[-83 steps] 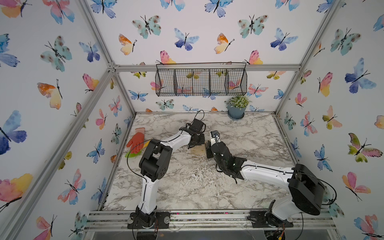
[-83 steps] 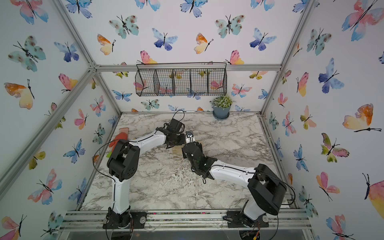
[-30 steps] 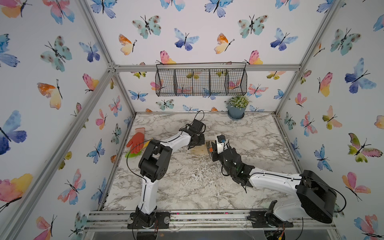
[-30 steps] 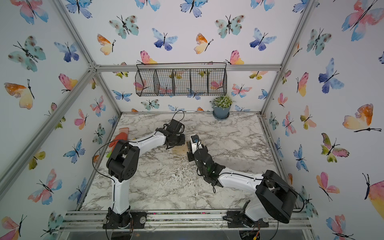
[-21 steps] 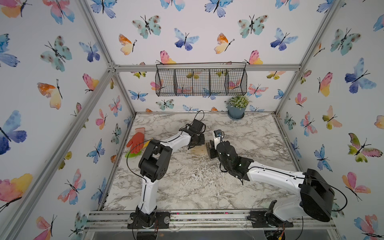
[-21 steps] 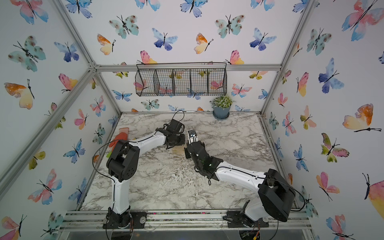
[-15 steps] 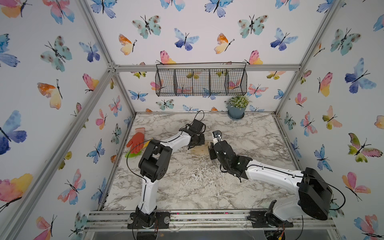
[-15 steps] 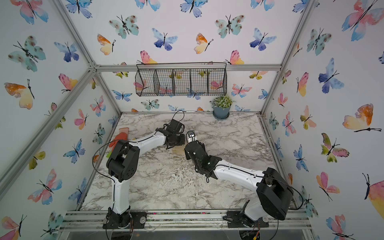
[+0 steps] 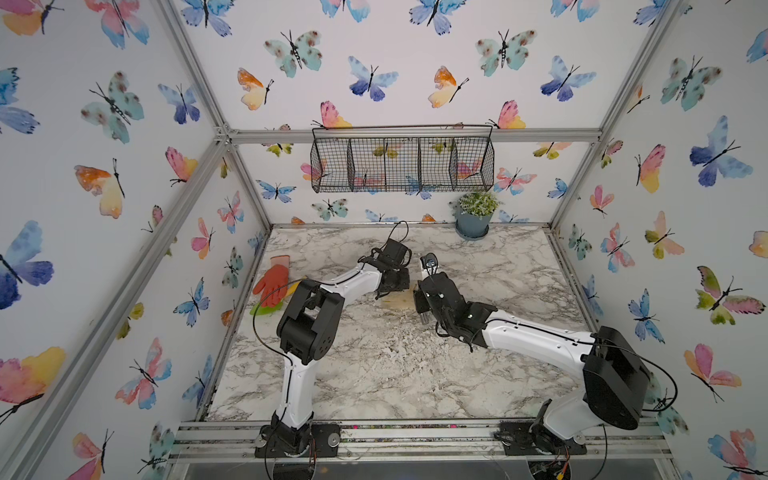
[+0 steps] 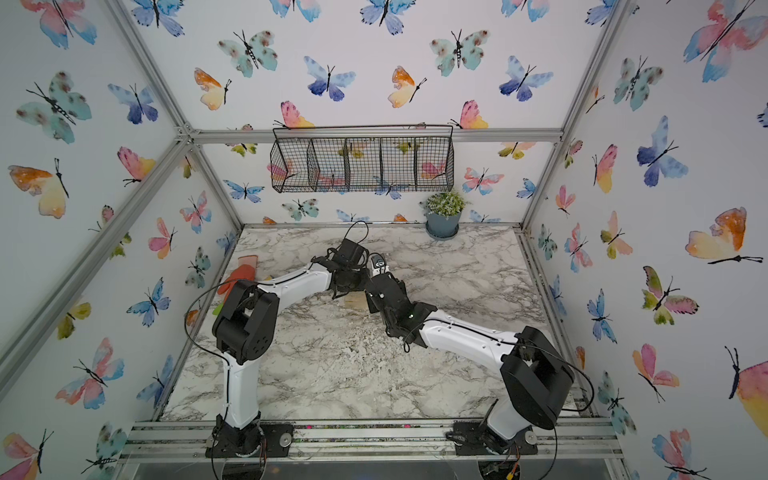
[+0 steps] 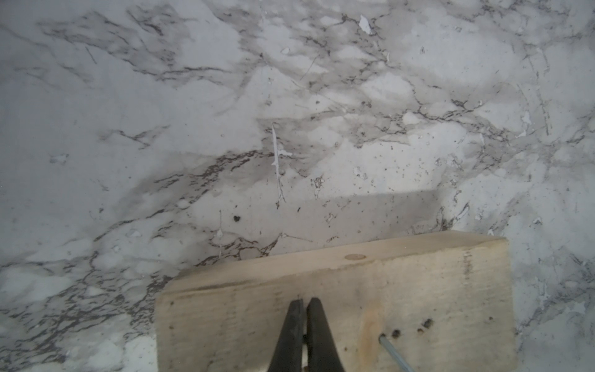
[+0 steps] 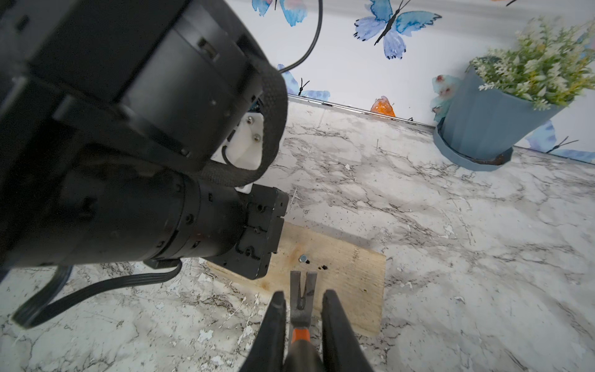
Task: Use a claw hammer to pull out a nail
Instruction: Remove the nail from the mounting plate.
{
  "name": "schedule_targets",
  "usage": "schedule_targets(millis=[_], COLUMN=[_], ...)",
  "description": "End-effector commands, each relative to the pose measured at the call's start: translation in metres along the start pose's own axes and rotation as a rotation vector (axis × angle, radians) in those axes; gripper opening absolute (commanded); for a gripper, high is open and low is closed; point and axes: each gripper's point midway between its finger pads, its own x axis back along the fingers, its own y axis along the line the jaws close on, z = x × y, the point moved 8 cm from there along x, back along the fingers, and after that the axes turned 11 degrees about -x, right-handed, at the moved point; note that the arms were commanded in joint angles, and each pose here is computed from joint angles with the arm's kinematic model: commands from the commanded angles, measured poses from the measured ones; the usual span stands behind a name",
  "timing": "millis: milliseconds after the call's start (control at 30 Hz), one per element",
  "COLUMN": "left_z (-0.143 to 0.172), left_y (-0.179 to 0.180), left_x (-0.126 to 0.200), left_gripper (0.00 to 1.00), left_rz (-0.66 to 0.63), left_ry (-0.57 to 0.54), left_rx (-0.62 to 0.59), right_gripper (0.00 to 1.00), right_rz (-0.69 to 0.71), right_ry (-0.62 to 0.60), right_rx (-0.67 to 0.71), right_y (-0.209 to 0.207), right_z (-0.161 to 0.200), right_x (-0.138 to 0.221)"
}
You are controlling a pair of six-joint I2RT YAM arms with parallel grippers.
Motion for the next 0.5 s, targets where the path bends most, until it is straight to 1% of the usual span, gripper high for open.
schedule_targets(millis=[0, 167, 467], left_z=[0.129, 0.130, 0.130], left_y=[0.036, 0.035, 0.033], left_x=[-0.069, -0.070, -0.070], left_gripper=[0.08, 0.08, 0.08], left_rz=[-0.137, -0.136, -0.134], left_ry=[0.514, 0.515, 0.514], left_rx=[0.002, 0.001, -0.002], right_gripper=[0.03, 0.03, 0.03], right_rz=[-0.027, -0.022, -0.025], right_ry=[-0.074, -0.093, -0.091], right_rx=[-0.059, -0.069, -0.066], right_y=[0.007, 0.008, 0.013], right_z=[-0.028, -0.036, -0.047], right_x=[0.001, -0.004, -0.014])
